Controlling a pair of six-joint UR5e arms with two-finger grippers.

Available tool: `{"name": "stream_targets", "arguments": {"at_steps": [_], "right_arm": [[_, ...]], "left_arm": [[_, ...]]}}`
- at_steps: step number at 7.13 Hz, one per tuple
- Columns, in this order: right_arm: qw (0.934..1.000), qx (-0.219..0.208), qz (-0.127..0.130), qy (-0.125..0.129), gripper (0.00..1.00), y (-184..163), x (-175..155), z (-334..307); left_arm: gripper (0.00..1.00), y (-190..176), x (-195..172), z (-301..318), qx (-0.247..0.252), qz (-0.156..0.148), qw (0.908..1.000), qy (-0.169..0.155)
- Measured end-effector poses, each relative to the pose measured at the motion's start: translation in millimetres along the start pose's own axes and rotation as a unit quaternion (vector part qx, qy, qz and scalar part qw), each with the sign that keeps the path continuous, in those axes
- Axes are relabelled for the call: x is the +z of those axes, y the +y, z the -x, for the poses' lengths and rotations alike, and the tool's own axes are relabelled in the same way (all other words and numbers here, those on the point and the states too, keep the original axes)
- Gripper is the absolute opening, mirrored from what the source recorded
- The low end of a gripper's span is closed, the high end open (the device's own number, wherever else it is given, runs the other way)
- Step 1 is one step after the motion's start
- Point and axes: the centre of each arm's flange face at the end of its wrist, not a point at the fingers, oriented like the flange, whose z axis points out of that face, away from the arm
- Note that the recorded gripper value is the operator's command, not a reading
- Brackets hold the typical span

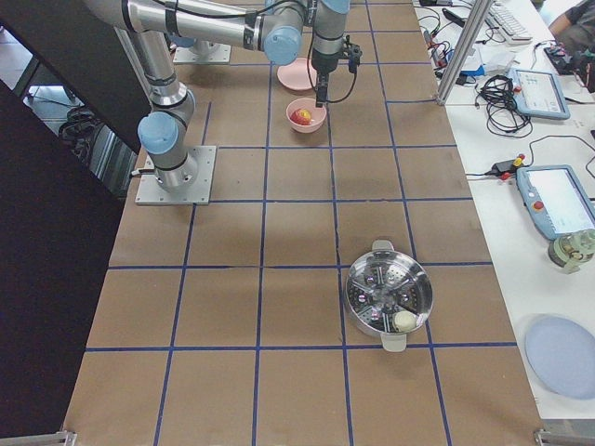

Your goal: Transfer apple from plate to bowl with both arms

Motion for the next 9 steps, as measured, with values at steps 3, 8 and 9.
{"name": "stream_targets", "arguments": {"at_steps": [3, 8, 9], "right_arm": [[0.9996, -0.012, -0.025, 0.004, 1.00, 1.4, -10.2, 13.1], [0.9977, -0.018, -0.065, 0.011, 1.00, 16.5, -54.3, 17.9], [0.9976, -0.021, -0.065, 0.011, 1.00, 18.6, -55.2, 21.4]], "left_arm": [[1.00, -0.1, -0.7, 0.3, -0.001, -0.001, 1.0000, 0.000], [1.00, -1.0, -3.2, 2.1, -0.002, -0.003, 1.0000, -0.001], [1.00, -0.9, -2.6, 2.2, -0.002, -0.002, 1.0000, -0.001]]}}
